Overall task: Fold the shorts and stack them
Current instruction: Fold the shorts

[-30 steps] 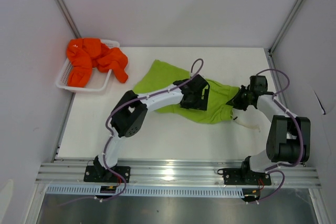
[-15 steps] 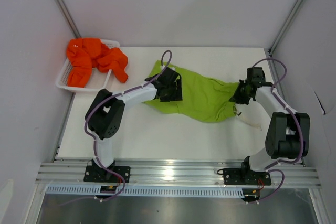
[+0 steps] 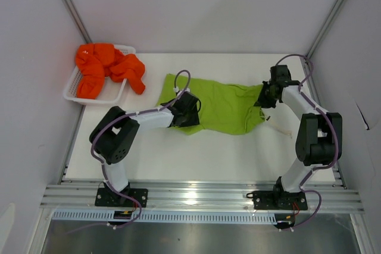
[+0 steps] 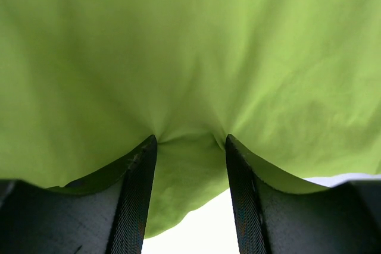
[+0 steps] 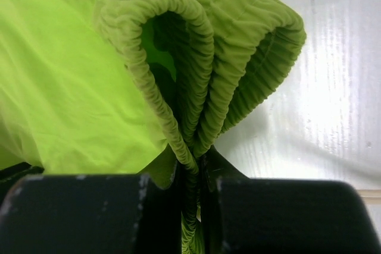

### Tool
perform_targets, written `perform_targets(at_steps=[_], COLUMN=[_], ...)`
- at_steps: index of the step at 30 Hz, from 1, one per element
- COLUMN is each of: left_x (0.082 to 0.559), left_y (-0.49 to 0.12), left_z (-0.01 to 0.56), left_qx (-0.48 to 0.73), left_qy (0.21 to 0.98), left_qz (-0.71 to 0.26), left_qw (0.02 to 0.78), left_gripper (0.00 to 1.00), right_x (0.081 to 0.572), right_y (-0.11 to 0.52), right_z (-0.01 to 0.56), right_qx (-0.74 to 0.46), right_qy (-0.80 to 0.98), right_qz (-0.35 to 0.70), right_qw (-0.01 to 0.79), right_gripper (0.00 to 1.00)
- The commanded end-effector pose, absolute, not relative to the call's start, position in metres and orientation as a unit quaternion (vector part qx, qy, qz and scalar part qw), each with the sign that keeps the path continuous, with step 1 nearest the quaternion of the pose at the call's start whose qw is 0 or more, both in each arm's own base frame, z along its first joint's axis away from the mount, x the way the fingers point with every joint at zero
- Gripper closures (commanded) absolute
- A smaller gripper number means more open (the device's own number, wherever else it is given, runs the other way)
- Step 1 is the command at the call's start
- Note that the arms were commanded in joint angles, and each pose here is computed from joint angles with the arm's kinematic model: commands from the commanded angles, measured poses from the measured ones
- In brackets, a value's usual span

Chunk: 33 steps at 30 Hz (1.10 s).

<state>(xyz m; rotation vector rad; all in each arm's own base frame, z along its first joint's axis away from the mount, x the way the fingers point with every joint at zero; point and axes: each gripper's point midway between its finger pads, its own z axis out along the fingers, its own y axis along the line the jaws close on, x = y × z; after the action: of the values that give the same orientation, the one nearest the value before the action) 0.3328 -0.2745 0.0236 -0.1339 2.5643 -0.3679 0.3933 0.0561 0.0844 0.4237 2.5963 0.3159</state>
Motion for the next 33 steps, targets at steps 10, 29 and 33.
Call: perform_targets(at_steps=[10,29,33], left_x=[0.279,0.402,0.419], left_y=[-0.281,-0.33,-0.341], left_z=[0.031,0.108,0.1], left_qx=[-0.077,-0.054,-0.06], left_qy=[0.952,0.917,0.916], left_qz=[-0.126,-0.142,-0.147], left_qw=[0.267,0.368,0.368], left_gripper=[0.42,0.64,0.7], right_x=[0.395,0.398,0.399], right_y=[0.064,0.079,0.085], right_z=[0.111,0.165,0.179], right_qx=[0.099,0.065,0.059], right_qy=[0.954,0.956,0.954], right_qz=[0.102,0.109,0.119], right_qw=[0.265,0.263,0.27], right_gripper=[1.0,1.0,1.0])
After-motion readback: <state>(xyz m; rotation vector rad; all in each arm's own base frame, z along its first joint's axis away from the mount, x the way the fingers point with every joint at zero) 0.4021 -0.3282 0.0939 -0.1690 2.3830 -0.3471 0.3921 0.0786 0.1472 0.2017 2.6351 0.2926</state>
